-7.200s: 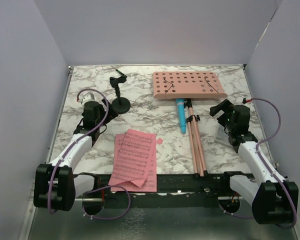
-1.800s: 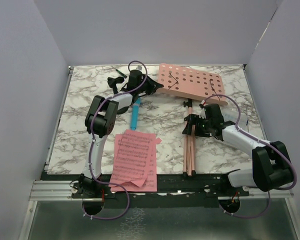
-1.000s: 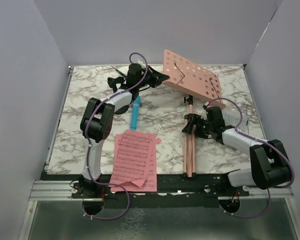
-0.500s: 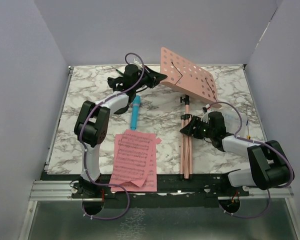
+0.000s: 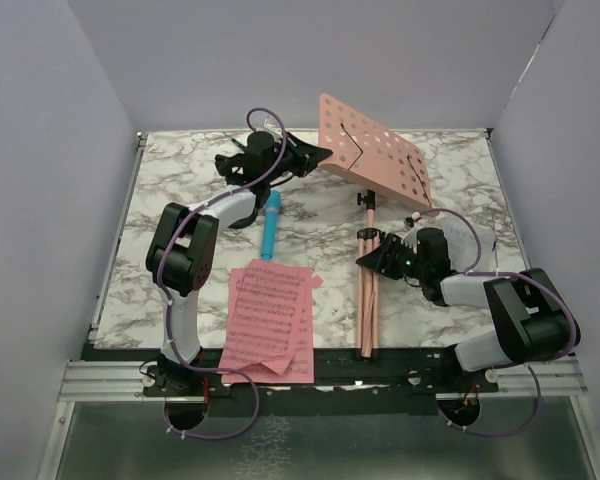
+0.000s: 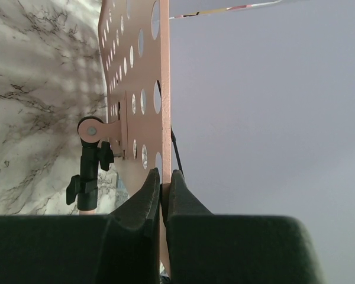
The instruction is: Set up the instrument practice props
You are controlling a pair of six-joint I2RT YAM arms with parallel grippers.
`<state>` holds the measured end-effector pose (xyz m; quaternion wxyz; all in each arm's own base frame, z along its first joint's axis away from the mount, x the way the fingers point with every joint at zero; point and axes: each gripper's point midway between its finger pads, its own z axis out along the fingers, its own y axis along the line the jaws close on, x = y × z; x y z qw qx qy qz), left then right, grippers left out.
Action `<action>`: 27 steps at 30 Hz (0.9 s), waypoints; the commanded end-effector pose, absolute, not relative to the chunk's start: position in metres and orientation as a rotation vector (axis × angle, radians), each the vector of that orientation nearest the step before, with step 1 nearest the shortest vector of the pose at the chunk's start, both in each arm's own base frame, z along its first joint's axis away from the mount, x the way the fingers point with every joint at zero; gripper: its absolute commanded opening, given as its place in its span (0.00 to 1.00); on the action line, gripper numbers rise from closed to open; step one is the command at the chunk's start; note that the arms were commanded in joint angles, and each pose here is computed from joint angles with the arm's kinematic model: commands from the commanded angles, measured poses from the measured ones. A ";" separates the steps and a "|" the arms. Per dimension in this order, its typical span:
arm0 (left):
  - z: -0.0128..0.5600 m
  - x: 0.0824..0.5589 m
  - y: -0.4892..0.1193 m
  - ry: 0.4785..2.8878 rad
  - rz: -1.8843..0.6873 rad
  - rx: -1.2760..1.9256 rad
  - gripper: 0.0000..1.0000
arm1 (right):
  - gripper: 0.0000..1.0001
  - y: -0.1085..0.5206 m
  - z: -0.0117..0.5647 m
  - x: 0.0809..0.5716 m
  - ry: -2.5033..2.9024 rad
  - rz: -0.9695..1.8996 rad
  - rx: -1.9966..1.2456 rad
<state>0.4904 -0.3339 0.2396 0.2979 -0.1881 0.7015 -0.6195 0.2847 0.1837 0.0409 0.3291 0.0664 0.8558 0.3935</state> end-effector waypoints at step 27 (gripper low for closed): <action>0.362 0.435 -0.343 1.550 -1.921 -0.209 0.00 | 0.37 0.207 0.045 0.296 2.136 1.183 0.074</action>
